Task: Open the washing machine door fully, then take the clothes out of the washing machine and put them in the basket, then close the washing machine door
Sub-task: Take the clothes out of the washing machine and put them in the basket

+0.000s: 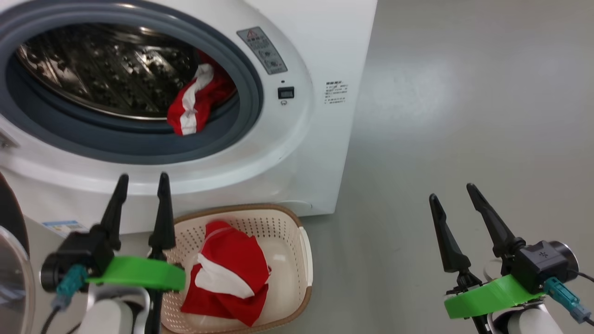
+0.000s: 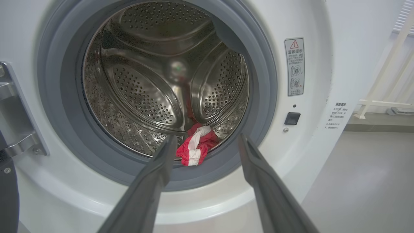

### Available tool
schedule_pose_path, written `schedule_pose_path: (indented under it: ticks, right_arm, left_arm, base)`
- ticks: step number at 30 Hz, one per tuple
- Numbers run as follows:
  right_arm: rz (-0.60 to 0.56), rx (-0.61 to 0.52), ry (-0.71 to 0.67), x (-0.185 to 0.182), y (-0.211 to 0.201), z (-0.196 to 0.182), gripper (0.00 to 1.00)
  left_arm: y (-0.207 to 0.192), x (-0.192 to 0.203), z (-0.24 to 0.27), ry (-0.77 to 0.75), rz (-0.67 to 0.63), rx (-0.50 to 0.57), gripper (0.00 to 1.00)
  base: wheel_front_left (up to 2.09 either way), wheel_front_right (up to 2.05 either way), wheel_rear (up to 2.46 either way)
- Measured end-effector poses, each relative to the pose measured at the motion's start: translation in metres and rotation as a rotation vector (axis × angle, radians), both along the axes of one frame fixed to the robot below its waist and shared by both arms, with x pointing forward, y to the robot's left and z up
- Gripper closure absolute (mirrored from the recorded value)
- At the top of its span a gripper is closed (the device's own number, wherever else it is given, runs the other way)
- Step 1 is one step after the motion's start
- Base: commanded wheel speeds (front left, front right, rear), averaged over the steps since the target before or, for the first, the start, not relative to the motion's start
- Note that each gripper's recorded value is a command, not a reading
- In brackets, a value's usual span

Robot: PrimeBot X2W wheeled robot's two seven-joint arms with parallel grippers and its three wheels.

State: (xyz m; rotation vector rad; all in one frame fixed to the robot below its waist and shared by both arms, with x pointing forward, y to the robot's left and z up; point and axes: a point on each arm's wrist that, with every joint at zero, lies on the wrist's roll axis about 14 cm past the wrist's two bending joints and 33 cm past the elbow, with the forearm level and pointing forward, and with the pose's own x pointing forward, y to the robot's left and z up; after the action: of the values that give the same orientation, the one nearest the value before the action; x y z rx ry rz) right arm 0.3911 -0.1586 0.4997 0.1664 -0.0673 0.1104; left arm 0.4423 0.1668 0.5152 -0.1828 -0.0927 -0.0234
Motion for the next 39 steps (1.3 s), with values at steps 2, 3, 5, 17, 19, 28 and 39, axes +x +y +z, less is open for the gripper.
schedule_pose_path:
  ticks: [2, 3, 5, 17, 19, 28, 39]
  right_arm:
    - [0.006, 0.0, 0.005, 0.006, 0.002, -0.003, 0.0]
    - [0.01, 0.001, 0.007, 0.01, 0.003, -0.004, 0.0]
    - [0.016, 0.002, 0.008, 0.017, 0.005, -0.006, 0.0]
    - [0.027, -0.001, 0.079, 0.047, 0.008, -0.04, 0.0]
    - [0.033, -0.008, 0.081, 0.053, 0.01, -0.044, 0.0]
    - [0.05, -0.009, 0.121, 0.067, 0.014, -0.067, 0.0]
    - [0.048, -0.007, 0.179, 0.06, 0.012, -0.084, 0.0]
  left_arm:
    - [-0.002, 0.012, 0.001, -0.003, -0.005, 0.0, 0.0]
    - [-0.002, 0.019, 0.001, -0.002, -0.007, -0.001, 0.0]
    - [-0.003, 0.032, 0.0, -0.002, -0.01, -0.008, 0.0]
    - [-0.014, 0.111, -0.015, 0.028, -0.039, -0.037, 0.0]
    - [-0.016, 0.125, -0.018, 0.035, -0.041, -0.037, 0.0]
    - [-0.029, 0.179, -0.051, 0.127, -0.074, -0.099, 0.0]
    - [-0.051, 0.195, -0.098, 0.416, -0.161, -0.117, 0.0]
  base:
    - [0.0, 0.0, 0.0]
    - [0.0, 0.0, 0.0]
    - [0.0, 0.0, 0.0]
    - [0.0, 0.0, 0.0]
    - [0.0, 0.0, 0.0]
    - [0.0, 0.0, 0.0]
    - [0.0, 0.0, 0.0]
